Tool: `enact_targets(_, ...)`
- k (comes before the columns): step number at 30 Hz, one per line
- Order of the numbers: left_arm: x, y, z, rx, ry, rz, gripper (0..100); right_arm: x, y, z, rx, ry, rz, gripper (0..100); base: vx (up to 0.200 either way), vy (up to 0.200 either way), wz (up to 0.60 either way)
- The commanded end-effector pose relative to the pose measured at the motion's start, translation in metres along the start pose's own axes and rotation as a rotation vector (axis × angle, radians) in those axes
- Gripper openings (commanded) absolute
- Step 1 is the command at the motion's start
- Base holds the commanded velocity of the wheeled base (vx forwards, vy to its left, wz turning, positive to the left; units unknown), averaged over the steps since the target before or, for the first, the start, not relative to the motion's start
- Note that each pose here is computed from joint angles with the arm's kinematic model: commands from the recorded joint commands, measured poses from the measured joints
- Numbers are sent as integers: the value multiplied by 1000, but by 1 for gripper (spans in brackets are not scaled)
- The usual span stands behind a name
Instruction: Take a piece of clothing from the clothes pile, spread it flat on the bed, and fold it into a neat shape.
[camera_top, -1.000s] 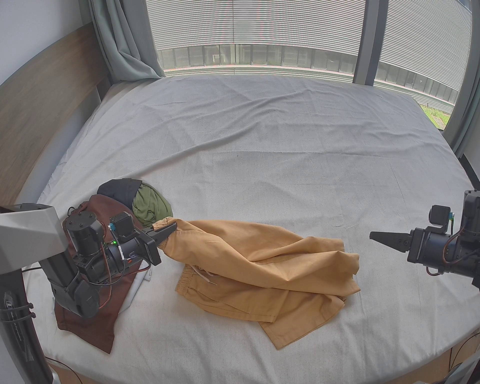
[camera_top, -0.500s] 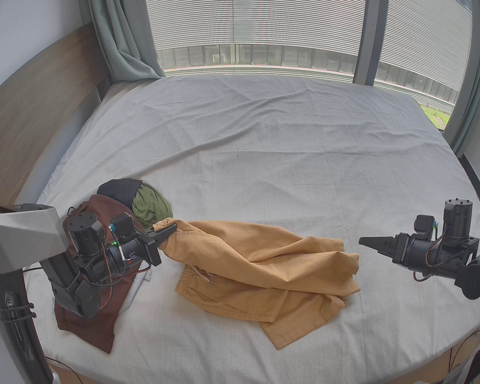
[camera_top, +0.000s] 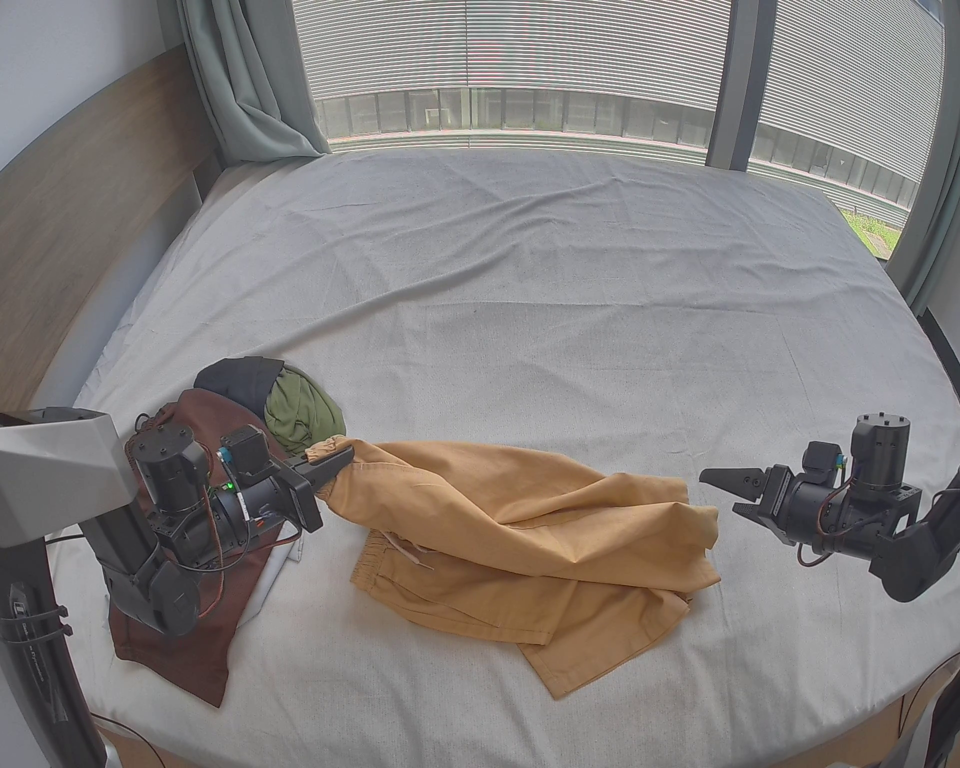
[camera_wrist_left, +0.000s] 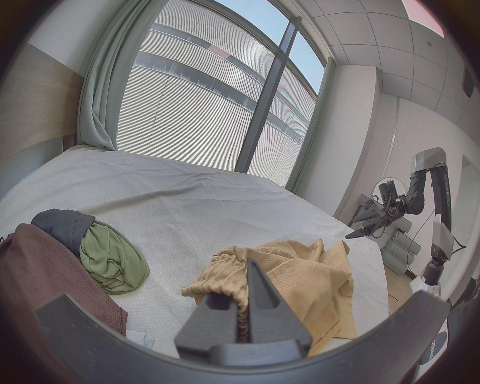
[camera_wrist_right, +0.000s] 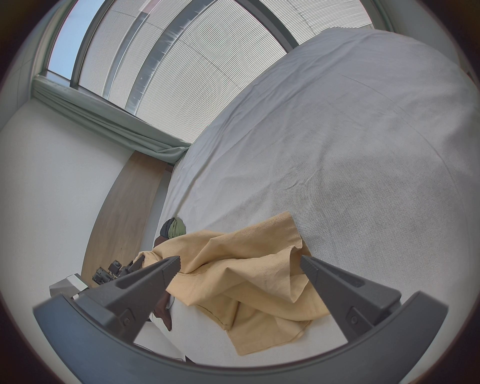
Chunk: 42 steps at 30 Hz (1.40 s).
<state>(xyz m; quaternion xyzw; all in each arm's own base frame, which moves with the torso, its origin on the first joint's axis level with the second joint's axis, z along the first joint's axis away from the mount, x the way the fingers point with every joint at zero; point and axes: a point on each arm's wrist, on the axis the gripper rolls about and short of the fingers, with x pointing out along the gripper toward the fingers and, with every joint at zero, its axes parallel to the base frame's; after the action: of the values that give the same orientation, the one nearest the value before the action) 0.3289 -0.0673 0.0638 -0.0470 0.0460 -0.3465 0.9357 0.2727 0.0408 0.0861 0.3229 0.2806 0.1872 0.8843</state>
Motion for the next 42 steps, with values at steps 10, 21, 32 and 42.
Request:
enact_targets(10,0,0,2,4,-6,-1,0,30,-24,-14,59,32,-14,100,0,0,0)
enact_targets(21,1,1,1,4,-6,1,0,34,-15,-18,123,26,30,100,0,0,0)
enact_targets(32,1,24,-11,-11,7,54,0,23,-4,-21,79,-4,108,0,0,0,0)
enact_targets(42,1,41,-15,-12,-2,93,0,10,9,-64,24,176,150,0,0,0,0)
